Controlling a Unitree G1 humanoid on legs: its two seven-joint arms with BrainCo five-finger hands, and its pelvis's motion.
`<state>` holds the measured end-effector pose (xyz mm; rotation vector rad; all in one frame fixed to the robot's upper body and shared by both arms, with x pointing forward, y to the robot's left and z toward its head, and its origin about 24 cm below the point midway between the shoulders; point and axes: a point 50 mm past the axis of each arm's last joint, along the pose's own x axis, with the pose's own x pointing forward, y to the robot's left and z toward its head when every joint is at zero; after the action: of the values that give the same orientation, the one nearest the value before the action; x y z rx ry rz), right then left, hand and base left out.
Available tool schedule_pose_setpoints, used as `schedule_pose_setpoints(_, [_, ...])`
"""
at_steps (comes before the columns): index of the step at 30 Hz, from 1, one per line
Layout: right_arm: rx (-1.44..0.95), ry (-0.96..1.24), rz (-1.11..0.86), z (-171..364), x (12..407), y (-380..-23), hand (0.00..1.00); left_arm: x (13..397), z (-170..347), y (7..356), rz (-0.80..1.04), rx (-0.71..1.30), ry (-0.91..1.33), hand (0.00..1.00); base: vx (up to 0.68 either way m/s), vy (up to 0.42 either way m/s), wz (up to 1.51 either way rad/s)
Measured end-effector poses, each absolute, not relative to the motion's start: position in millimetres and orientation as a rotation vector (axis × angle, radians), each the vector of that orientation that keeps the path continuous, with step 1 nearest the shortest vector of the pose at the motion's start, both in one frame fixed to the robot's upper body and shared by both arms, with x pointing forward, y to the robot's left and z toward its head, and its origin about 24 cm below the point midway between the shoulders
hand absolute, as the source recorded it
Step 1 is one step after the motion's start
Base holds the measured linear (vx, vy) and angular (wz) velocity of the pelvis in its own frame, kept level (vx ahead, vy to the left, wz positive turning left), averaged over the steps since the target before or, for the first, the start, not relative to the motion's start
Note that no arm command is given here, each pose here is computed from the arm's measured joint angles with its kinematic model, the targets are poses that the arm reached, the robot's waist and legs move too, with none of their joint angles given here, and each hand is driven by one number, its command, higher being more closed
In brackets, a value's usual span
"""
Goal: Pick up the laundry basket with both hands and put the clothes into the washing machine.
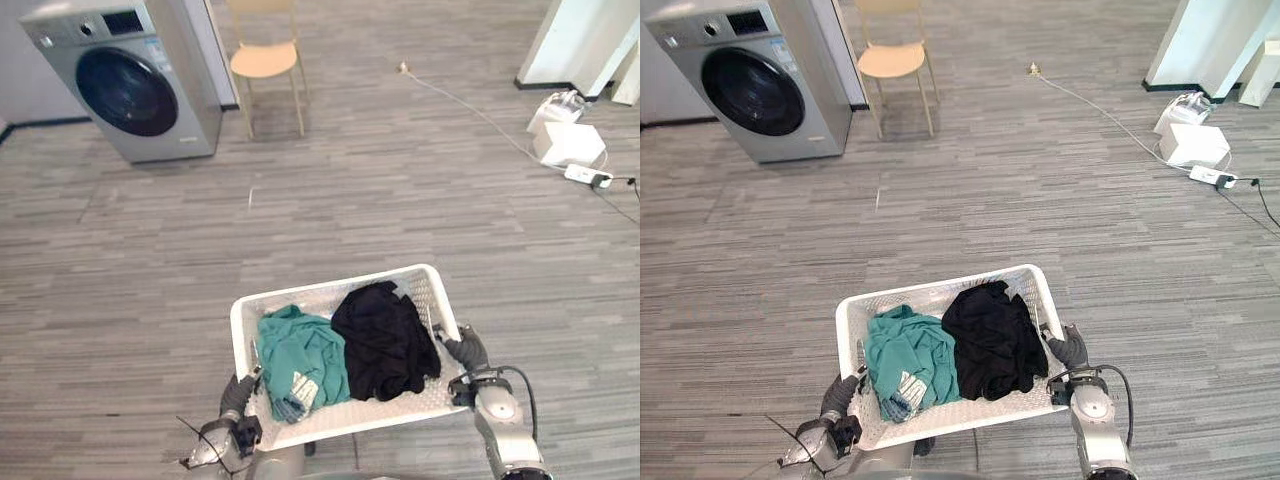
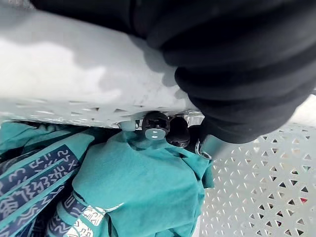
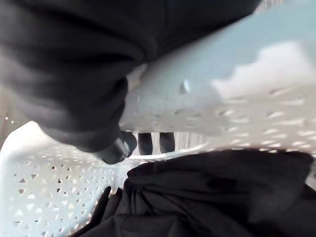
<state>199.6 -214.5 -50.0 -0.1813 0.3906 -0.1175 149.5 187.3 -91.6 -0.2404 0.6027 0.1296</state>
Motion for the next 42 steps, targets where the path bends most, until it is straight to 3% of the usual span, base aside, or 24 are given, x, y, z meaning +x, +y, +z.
schedule_pose_setpoints(9, [-0.136,0.356,-0.183,-42,177,-213,1.00,155,-85,189,0.096,-0.207,0.567,1.00,0.56,-0.002,0.41])
schedule_pose_setpoints(12, [-0.149,0.374,-0.213,-43,171,-223,1.00,156,-86,174,0.068,-0.224,0.574,1.00,0.61,-0.130,0.26])
schedule_pose_setpoints(25, [-0.215,0.307,-0.113,-29,204,-220,1.00,145,-87,178,0.155,-0.277,0.556,1.00,0.68,0.004,-0.33])
schedule_pose_setpoints(34, [-0.179,0.402,-0.112,-51,195,-214,1.00,143,-94,186,0.163,-0.244,0.612,1.00,0.67,0.268,0.31])
schedule_pose_setpoints(42, [-0.152,0.320,-0.170,-33,183,-215,1.00,161,-77,183,0.102,-0.213,0.527,1.00,0.46,-0.098,0.35])
